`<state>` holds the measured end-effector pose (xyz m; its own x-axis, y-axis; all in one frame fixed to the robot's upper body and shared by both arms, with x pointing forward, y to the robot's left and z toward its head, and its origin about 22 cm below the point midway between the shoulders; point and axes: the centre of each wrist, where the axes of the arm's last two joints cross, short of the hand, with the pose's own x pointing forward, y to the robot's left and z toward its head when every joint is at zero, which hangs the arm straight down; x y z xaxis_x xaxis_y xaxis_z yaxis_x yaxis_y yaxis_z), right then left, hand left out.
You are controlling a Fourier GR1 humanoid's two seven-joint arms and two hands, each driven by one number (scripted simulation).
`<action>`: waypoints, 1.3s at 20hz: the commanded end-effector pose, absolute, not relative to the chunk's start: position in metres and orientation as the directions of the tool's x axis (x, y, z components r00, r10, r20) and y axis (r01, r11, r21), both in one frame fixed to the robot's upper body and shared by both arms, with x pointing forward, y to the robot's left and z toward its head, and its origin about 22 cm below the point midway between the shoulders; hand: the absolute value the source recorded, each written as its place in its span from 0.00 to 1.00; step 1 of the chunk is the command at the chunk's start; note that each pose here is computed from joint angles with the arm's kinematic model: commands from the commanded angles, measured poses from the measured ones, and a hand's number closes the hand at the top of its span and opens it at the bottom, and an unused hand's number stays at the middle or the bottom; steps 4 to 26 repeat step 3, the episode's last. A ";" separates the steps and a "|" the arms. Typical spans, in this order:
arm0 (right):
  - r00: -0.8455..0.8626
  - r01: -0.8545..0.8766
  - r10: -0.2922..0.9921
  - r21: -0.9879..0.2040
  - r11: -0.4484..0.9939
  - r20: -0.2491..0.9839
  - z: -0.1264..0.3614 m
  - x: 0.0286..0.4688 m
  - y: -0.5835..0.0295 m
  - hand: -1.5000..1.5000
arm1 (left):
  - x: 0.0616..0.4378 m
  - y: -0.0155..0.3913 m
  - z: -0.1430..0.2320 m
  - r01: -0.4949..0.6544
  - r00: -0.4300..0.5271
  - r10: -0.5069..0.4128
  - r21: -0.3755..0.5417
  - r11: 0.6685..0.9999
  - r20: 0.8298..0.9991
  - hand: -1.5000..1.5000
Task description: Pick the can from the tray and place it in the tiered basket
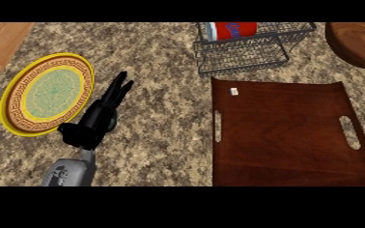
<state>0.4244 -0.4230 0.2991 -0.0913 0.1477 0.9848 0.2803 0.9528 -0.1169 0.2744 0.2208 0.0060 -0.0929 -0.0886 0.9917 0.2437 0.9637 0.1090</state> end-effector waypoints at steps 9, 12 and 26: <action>-0.097 0.268 0.176 -0.144 0.953 0.980 0.295 0.369 -0.505 0.00 | 0.273 0.225 -0.006 0.229 -0.029 -0.099 0.103 0.968 0.995 0.50; -0.097 0.268 0.176 -0.144 0.953 0.980 0.295 0.369 -0.505 0.00 | 0.273 0.225 -0.006 0.229 -0.029 -0.099 0.103 0.968 0.995 0.50; -0.097 0.268 0.176 -0.144 0.953 0.980 0.295 0.369 -0.505 0.00 | 0.273 0.225 -0.006 0.229 -0.029 -0.099 0.103 0.968 0.995 0.50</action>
